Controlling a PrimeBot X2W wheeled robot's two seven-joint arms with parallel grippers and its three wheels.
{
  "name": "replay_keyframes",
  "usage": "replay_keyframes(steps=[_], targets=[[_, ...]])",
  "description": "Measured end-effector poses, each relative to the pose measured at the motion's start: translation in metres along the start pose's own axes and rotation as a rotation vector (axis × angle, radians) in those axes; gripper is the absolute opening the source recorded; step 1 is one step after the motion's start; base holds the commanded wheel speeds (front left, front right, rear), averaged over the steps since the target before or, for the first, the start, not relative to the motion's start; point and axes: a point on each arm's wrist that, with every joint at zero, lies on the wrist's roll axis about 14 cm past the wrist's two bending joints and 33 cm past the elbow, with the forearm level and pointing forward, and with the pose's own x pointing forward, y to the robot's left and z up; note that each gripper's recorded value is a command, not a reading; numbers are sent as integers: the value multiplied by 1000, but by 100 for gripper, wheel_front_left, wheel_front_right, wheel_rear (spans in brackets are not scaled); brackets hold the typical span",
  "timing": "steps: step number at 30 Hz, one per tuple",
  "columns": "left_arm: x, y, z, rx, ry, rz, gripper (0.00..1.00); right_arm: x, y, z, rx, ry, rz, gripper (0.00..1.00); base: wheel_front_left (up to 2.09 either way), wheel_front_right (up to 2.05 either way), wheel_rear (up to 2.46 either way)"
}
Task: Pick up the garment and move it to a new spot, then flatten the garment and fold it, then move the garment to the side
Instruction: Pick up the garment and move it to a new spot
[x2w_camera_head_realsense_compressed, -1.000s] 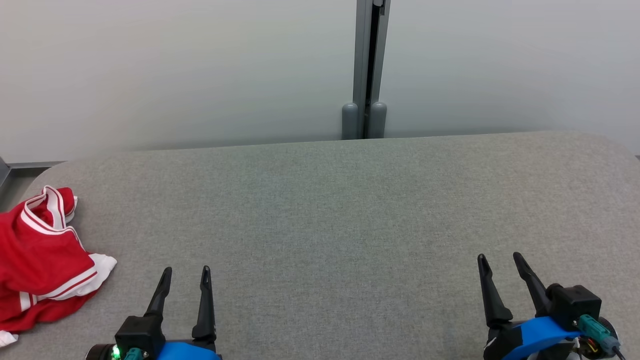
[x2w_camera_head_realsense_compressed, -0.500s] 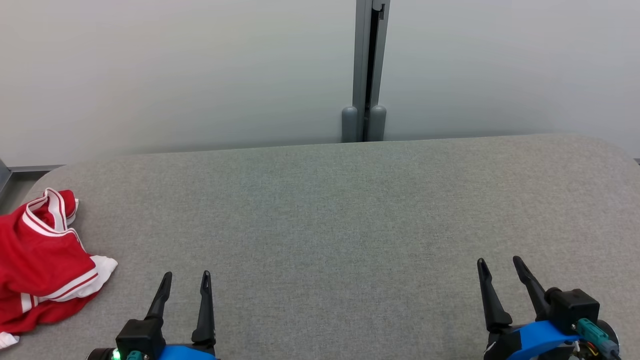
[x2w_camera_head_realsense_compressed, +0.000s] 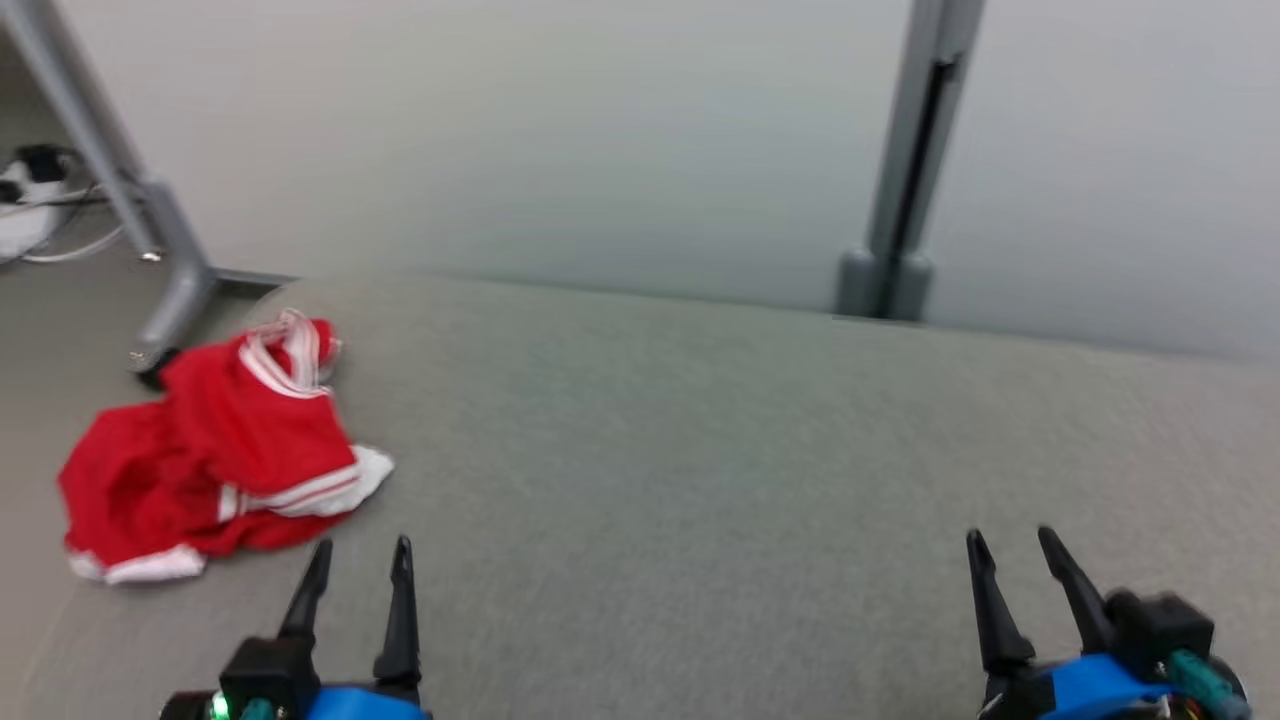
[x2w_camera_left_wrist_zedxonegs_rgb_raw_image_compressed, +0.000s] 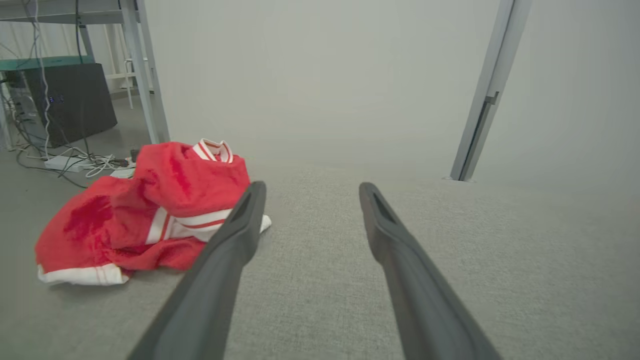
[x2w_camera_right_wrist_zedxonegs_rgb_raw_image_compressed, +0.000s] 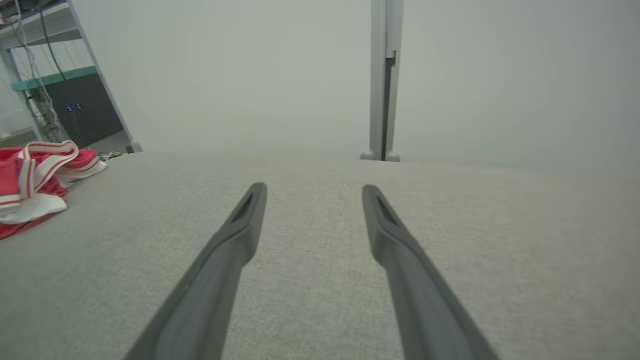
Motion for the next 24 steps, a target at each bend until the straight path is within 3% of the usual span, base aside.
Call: replay_keyframes(steps=[13,24], targets=[[-73,95,1,8,-10,337,100,42,92,-17,-7,50,275,100,0,0,0],[-85,109,1,-1,0,409,100,51,110,-31,3,85,326,100,0,0,0]])
